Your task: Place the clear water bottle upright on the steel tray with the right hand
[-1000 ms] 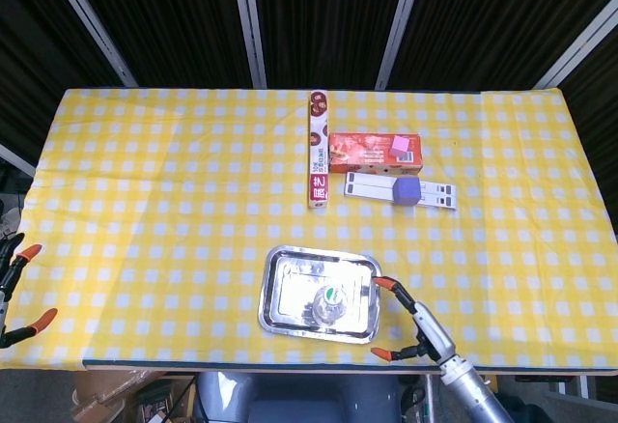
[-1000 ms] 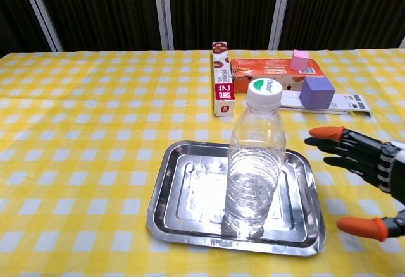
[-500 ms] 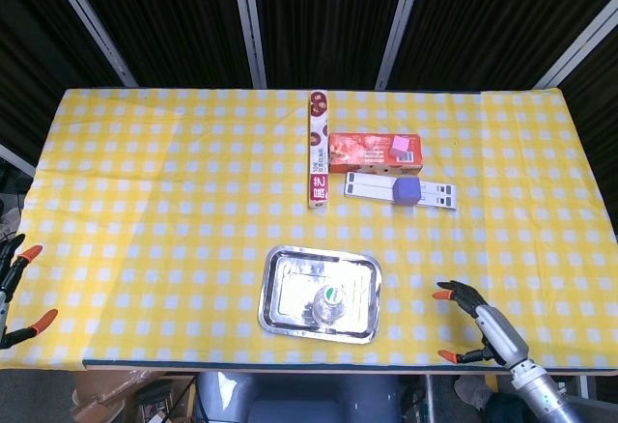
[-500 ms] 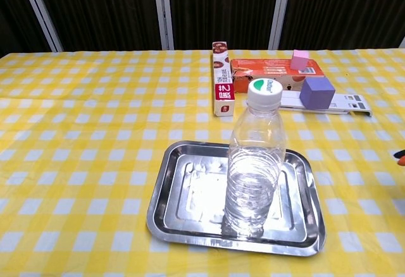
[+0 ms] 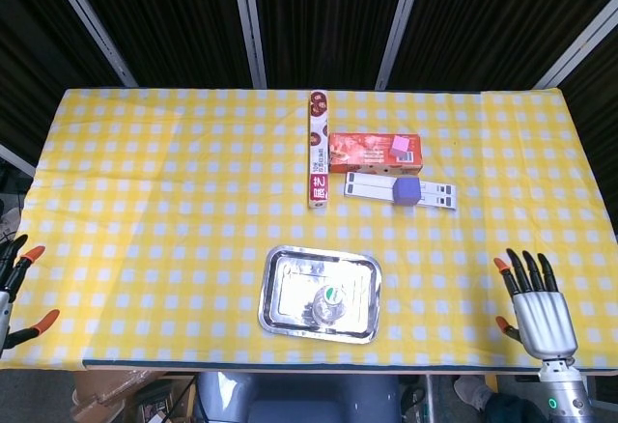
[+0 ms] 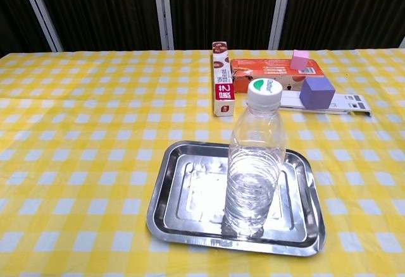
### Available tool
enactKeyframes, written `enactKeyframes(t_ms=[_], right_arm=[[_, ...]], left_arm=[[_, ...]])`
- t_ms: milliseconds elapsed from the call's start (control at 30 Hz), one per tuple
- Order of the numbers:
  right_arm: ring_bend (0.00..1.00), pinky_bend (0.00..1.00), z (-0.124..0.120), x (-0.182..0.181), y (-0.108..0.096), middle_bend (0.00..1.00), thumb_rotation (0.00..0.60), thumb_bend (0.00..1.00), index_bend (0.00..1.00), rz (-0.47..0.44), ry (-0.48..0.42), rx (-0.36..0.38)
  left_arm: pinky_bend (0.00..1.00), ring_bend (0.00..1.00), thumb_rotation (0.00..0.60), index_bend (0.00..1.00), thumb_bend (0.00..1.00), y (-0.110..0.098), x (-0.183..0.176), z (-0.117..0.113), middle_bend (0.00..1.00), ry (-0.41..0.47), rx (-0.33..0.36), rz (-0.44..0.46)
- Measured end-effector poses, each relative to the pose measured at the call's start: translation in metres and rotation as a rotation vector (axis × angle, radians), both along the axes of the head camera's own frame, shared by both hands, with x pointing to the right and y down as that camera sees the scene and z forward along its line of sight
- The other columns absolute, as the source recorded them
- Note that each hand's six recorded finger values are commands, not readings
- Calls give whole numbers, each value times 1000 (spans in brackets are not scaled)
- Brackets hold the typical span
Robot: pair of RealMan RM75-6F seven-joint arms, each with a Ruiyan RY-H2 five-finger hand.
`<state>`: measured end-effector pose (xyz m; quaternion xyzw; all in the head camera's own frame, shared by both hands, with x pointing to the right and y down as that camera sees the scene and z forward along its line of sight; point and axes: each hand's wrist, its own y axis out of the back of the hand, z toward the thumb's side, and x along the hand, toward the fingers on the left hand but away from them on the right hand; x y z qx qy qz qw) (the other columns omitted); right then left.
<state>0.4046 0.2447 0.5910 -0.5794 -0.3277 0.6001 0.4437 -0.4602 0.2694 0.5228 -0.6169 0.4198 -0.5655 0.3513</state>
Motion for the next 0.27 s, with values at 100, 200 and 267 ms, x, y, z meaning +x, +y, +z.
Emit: enactKeyframes(t_ms=[100, 200, 267], right_arm=[[0, 0, -8, 0, 4, 18, 600, 193, 76, 12, 43, 21], [0, 0, -13, -3, 8, 14, 600, 158, 74, 30, 45, 7], [0, 0, -16, -5, 9, 14, 600, 126, 74, 38, 47, -3]], left_arm=[[0, 0, 600, 129, 217, 0, 1, 2, 0, -6, -3, 5], [0, 0, 600, 129, 217, 0, 3, 3, 0, -13, -6, 12], [0, 0, 600, 129, 217, 0, 3, 4, 0, -13, -9, 15]])
